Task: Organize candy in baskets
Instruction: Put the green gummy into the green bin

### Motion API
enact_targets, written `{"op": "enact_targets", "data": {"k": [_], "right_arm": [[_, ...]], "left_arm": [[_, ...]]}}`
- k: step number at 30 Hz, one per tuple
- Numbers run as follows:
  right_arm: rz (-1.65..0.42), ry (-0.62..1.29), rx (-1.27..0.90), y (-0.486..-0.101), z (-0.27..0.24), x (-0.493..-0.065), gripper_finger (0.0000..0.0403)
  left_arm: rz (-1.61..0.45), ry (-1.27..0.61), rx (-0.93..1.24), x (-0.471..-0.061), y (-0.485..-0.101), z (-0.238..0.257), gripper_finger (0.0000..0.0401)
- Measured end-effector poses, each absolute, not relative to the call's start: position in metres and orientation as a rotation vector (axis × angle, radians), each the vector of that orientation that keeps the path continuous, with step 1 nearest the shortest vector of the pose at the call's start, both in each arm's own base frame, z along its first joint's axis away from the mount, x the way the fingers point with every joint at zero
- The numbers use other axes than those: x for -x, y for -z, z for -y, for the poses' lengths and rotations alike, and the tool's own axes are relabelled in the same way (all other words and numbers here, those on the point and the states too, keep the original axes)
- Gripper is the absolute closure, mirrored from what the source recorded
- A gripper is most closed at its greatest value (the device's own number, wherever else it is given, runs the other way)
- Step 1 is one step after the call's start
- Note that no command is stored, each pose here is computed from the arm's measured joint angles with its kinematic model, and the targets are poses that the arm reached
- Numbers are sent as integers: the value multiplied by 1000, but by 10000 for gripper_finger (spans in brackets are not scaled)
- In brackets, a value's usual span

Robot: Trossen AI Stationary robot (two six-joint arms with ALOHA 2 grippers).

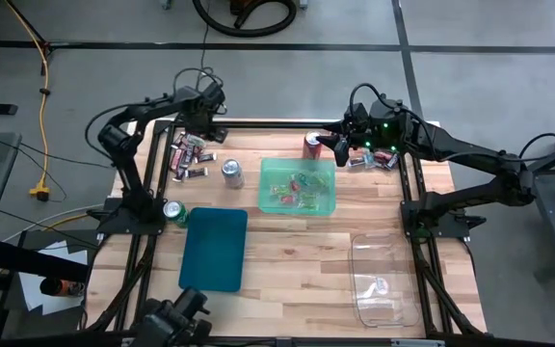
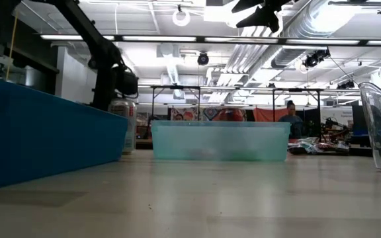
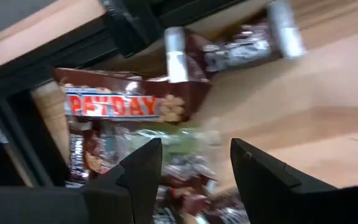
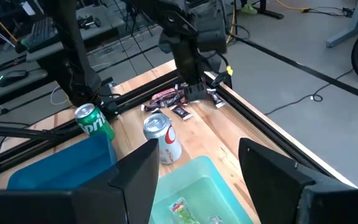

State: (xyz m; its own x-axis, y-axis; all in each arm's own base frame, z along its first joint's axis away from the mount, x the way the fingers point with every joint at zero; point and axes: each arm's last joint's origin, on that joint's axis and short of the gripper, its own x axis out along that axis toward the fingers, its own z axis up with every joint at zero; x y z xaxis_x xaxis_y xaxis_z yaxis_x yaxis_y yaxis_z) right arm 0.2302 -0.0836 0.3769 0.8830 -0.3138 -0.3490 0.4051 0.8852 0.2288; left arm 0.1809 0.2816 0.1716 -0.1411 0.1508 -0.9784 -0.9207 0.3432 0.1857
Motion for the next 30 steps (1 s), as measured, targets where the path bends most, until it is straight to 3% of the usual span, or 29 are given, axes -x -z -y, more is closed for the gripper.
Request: {"op": "enact_targets", "data": {"k": [21, 24, 28, 30], "right_arm": [[-407, 388, -317, -368, 82, -227, 187], [-407, 388, -317, -368, 82, -227, 187], [-407, 389, -318, -368, 82, -227, 187], [-406, 389, -322, -368, 82, -227, 187]], "left_arm": [[-1536, -1131, 738, -170, -142, -270, 234], [-1539, -1113, 729, -172, -142, -269, 265], [-1540, -1067, 739, -173, -142, -268, 360], [-1532, -1050, 754, -174, -143, -268, 389]]}}
